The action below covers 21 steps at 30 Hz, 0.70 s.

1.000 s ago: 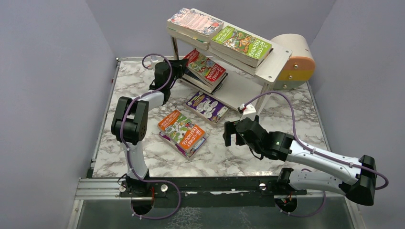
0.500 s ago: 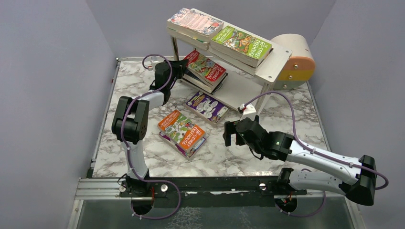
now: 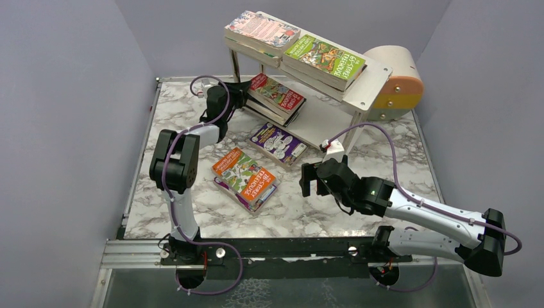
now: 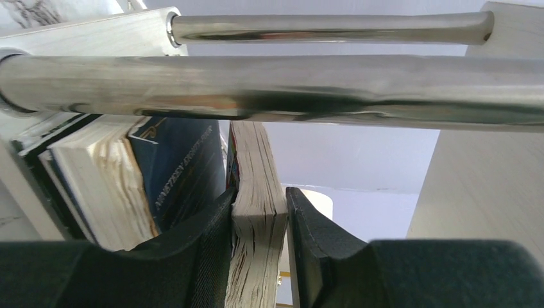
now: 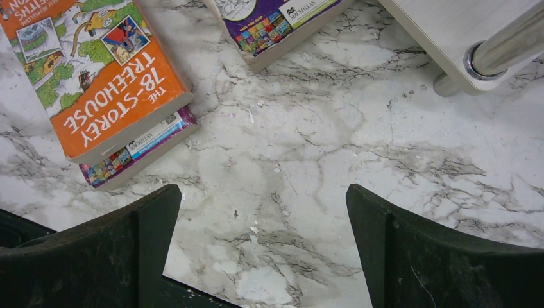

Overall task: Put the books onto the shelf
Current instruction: Place the book on the shelf.

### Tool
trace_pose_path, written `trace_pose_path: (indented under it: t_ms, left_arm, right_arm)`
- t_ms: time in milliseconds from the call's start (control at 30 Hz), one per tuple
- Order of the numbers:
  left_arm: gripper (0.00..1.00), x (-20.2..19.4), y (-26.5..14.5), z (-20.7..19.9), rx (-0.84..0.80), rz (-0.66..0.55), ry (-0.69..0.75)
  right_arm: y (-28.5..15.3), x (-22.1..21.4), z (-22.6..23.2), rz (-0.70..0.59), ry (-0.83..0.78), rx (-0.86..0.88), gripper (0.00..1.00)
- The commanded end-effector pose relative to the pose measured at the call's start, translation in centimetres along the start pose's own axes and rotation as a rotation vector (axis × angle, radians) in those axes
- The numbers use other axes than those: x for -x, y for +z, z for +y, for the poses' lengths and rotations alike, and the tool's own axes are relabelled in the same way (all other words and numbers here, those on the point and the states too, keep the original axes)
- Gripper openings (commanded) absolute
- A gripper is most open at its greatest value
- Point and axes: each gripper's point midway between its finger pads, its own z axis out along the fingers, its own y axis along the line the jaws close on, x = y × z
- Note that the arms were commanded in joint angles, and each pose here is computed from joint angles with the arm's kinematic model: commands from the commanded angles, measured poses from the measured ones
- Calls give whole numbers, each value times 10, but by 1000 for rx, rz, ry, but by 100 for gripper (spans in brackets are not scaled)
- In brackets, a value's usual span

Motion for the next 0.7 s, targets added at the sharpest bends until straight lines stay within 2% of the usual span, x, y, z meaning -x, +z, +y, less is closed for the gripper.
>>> trace_pose_path:
  t_ms: [0, 667]
  left_arm:
    - [28, 10, -8, -24, -72, -13, -11]
    - [42, 24, 0, -15, -59, 15, -15]
  right_arm:
    - [0, 3, -3, -21, 16, -21, 100]
    - [3, 3, 1, -12, 16, -22, 100]
